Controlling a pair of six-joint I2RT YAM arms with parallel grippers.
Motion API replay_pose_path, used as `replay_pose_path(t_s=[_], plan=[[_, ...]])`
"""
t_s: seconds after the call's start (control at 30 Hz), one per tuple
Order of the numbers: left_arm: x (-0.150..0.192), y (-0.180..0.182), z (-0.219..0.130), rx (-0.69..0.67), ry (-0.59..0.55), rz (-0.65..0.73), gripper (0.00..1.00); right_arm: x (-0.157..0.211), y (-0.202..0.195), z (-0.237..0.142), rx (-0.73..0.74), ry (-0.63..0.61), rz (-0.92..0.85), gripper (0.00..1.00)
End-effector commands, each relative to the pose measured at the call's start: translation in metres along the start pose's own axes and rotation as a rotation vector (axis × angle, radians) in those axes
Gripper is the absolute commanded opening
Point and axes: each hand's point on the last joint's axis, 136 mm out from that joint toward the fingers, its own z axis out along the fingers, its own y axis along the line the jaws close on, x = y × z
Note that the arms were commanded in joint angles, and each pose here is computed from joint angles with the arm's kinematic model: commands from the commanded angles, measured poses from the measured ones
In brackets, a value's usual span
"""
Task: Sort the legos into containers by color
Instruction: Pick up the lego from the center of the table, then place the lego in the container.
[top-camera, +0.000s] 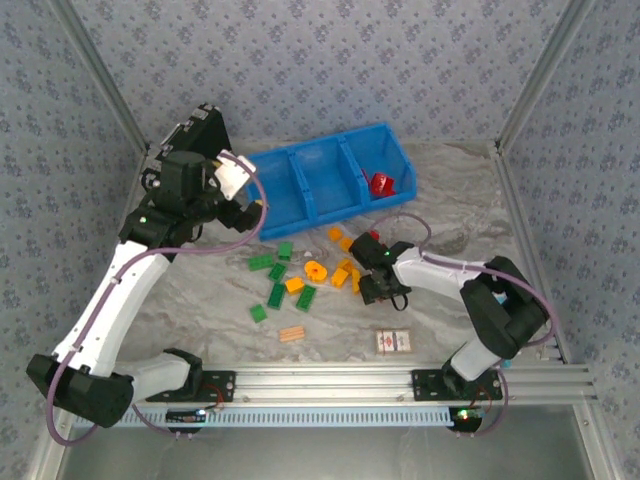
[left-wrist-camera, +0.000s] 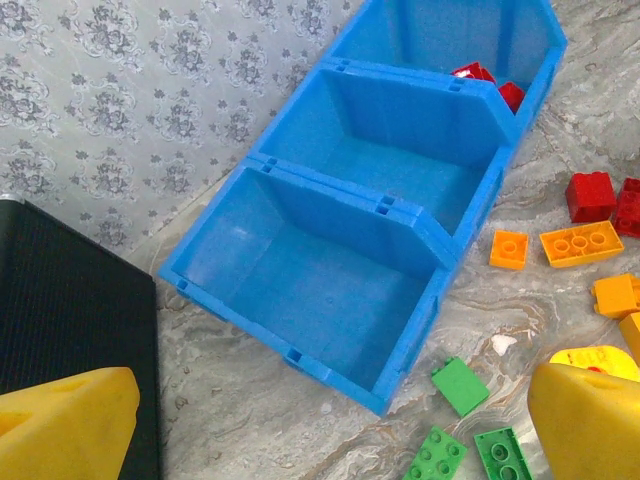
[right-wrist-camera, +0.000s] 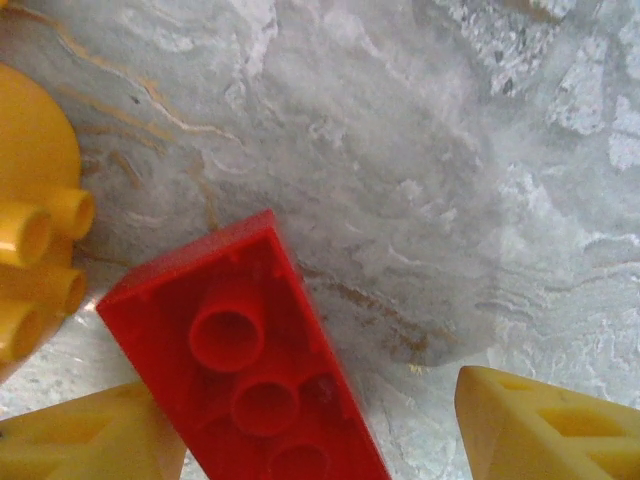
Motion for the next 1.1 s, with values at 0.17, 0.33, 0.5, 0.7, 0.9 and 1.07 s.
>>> replay_pose_path(t_s=[0.17,0.33,0.5,0.7,0.9,1.07], plan=[[-0.008,-0.001,-0.009,-0.001,-0.036,0.004,1.0,-0.018,0.006,0.009,-0.01,0.009,-0.03,0.48],[-0.007,0.001,-0.009,-0.01,-0.032,0.009,1.0,-0.016,0.007,0.014,-0.012,0.031,-0.042,0.35],[-0.006,0.001,-0.006,-0.008,-0.025,0.011,1.0,-0.018,0.0,0.004,-0.002,0.019,-0.037,0.25],[-0.006,0.0,-0.008,-0.003,-0.017,0.017,1.0,-0.056,-0.029,-0.036,-0.014,-0.059,-0.012,0.24],[-0.004,-0.001,-0.007,0.004,-0.007,0.034,1.0,-0.141,-0.069,-0.089,-0.044,-0.272,0.06,0.29],[-0.002,0.001,-0.005,-0.003,0.004,0.044,1.0,-0.204,-0.092,-0.102,-0.02,-0.374,0.057,0.29]])
